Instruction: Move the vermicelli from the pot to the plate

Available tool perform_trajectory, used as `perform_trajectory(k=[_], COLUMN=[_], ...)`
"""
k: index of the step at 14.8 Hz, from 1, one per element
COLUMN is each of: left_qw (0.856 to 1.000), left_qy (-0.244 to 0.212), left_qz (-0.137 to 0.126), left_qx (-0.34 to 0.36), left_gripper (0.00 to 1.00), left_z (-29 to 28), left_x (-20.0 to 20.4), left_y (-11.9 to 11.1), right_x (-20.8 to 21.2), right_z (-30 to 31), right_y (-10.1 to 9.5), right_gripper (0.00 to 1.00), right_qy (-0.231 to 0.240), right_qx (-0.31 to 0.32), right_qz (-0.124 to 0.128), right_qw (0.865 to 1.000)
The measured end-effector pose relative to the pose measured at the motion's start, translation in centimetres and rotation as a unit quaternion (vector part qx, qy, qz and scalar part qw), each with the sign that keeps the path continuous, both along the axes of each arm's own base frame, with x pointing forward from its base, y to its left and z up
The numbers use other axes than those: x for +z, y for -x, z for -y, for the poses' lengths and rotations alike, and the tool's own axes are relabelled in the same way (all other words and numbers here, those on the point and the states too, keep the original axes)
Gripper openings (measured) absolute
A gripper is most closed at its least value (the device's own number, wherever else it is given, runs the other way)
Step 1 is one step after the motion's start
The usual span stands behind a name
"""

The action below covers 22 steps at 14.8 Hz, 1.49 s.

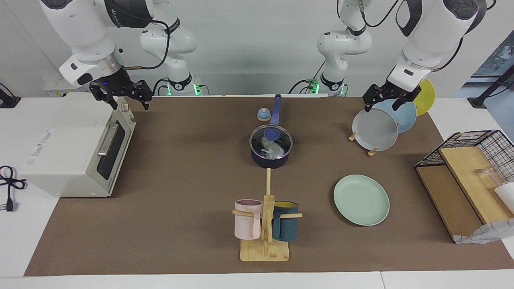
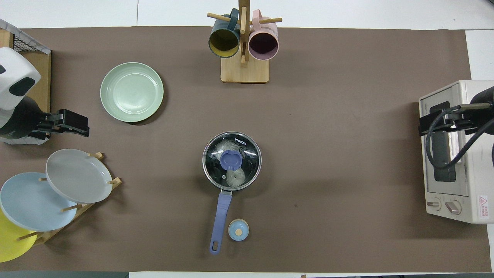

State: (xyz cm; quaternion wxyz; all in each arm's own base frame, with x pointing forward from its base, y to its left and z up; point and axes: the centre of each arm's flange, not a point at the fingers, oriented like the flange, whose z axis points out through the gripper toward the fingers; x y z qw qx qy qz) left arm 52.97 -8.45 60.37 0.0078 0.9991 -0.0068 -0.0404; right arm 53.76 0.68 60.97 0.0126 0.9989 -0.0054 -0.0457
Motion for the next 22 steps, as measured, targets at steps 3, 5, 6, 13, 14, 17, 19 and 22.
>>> perform_trajectory(k=[3,5,6,13,14,17,19,22], left_qw=[1.0,1.0,1.0,1.0,1.0,1.0,1.0,1.0], left_qy=[0.0,0.0,0.0,0.0,0.0,0.0,0.0,0.0], left_qz=[0.0,0.0,0.0,0.0,0.0,0.0,0.0,0.0], left_qx=[0.0,0.0,0.0,0.0,0.0,0.0,0.0,0.0], left_gripper=[1.0,1.0,1.0,1.0,1.0,1.0,1.0,1.0], left_z=[0.0,0.0,0.0,0.0,0.0,0.0,0.0,0.0], left_x=[0.0,0.0,0.0,0.0,0.0,0.0,0.0,0.0], left_y=[0.0,0.0,0.0,0.0,0.0,0.0,0.0,0.0], right_x=[0.0,0.0,0.0,-0.6,-0.7,-1.3,-1.6,-3.2], right_z=[-0.1,-0.2,-0.3,-4.4,-5.4,-11.5,-16.4,-23.5], right_y=[0.0,0.0,0.0,0.5,0.6,1.2,1.2,-0.1], right_gripper=[1.0,1.0,1.0,1.0,1.0,1.0,1.0,1.0], right_qy=[0.0,0.0,0.0,0.0,0.0,-0.007,-0.015,-0.011], right_qx=[0.001,0.002,0.003,0.041,0.05,0.046,0.028,0.017], right_qz=[0.0,0.0,0.0,-0.008,-0.009,-0.012,-0.011,-0.012], right_qw=[1.0,1.0,1.0,0.999,0.999,0.999,0.999,1.0])
